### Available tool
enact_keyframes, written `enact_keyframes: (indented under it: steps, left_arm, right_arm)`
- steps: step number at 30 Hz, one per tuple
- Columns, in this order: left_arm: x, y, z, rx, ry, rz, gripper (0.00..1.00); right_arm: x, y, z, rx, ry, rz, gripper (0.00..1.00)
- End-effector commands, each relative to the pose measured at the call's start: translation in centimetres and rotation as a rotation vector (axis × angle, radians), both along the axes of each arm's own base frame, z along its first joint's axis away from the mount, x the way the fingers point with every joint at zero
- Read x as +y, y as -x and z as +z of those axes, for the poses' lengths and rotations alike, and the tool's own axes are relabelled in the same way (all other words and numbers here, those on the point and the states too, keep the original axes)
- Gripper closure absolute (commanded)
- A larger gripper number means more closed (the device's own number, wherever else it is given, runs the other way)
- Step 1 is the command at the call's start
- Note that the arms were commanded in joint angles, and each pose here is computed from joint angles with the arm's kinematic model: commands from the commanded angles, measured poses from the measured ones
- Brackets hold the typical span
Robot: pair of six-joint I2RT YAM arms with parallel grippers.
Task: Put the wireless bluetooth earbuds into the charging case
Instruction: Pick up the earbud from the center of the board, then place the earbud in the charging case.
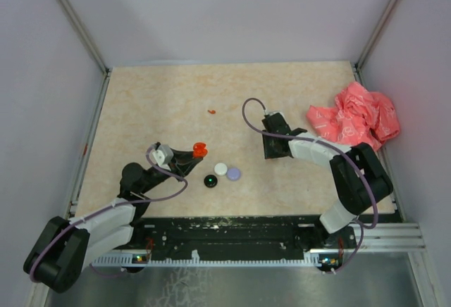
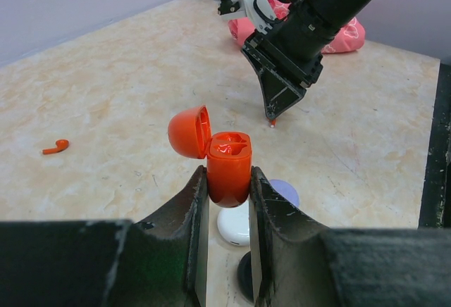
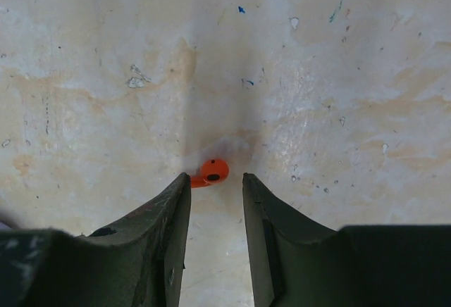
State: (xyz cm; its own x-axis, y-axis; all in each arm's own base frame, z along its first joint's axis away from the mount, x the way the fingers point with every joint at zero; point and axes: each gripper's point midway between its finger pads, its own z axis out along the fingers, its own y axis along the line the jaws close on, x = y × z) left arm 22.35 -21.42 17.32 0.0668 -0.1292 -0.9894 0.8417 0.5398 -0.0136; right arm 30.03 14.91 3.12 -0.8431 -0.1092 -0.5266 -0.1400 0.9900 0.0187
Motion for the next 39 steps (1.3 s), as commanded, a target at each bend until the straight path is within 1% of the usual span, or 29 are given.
enact_keyframes:
  steps: [1, 9, 14, 17, 19, 22, 24, 33, 39]
  left_arm:
    - [-0.1, 0.0, 0.7, -0.033, -0.001, -0.005, 1.0]
    - [-0.3, 0.0, 0.5, -0.028, -0.007, -0.017, 1.0]
    - [-0.4, 0.1, 0.5, -0.027, -0.007, -0.021, 1.0]
    - [-0.4, 0.1, 0.5, -0.021, -0.003, -0.027, 1.0]
    - [-0.5, 0.1, 0.6, -0.016, 0.002, -0.031, 1.0]
    - [-0.6, 0.2, 0.8, -0.017, 0.01, -0.037, 1.0]
    - [-0.7, 0.2, 1.0, -0.018, 0.02, -0.038, 1.0]
    - [-0.8, -0.2, 2.1, -0.02, 0.064, -0.036, 1.0]
    - [-1.1, 0.1, 3.3, -0.062, 0.102, -0.063, 1.0]
  right_arm:
    - [0.8, -1.3, 0.1, -0.036, -0.045, -0.01, 0.65]
    - [0.8, -1.6, -0.8, -0.021, -0.046, -0.014, 0.69]
    - [0.5, -1.1, -1.3, 0.003, -0.033, -0.01, 0.79]
    - [0.3, -0.9, -0.9, 0.001, -0.027, 0.0, 0.81]
    - [0.2, -0.7, -0.3, -0.007, -0.025, 0.008, 0.86]
    - [0.5, -0.6, 1.2, -0.039, -0.035, 0.026, 0.87]
    - [1.0, -0.8, 2.9, -0.085, -0.047, 0.045, 0.87]
    - [4.2, -1.3, 13.6, -0.397, -0.046, 0.17, 0.87]
    - [7.4, -0.3, 20.5, -0.617, -0.11, 0.261, 0.9]
